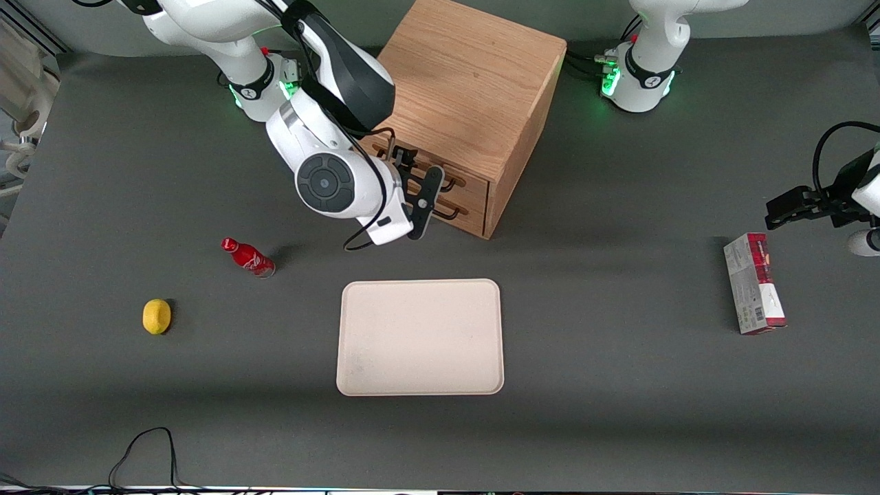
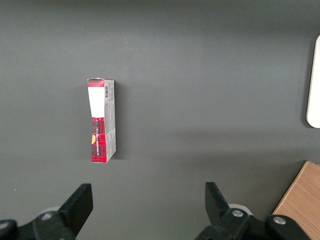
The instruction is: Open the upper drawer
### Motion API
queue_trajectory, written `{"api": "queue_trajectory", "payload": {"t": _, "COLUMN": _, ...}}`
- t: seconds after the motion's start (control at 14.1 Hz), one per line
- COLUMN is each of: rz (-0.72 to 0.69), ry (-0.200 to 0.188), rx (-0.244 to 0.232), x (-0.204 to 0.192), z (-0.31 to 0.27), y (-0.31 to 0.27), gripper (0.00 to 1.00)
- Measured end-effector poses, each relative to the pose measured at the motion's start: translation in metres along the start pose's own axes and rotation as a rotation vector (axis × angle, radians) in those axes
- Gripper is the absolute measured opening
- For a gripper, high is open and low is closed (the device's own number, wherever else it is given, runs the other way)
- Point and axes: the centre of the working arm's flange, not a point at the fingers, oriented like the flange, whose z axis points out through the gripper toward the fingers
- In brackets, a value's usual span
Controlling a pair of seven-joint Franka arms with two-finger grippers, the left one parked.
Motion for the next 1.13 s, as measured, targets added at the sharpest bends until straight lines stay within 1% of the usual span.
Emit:
{"api": "queue_trajectory", "payload": {"t": 0.57, "rz": 0.016, "ry": -0.014, "rx": 0.011, "x": -0.001, "z": 0.023, "y": 0.009, "gripper": 1.0}}
{"api": "queue_trajectory", "payload": {"t": 0.78, "rz": 0.019, "ry": -0.002, "rx": 0.003, "x": 0.0, "z": 0.029, "y": 0.011, "gripper": 1.0}}
{"api": "queue_trajectory", "payload": {"t": 1.13, "rz": 0.015, "ry": 0.005, "rx": -0.003, "x": 0.005, "z": 0.039, "y": 0.011, "gripper": 1.0}}
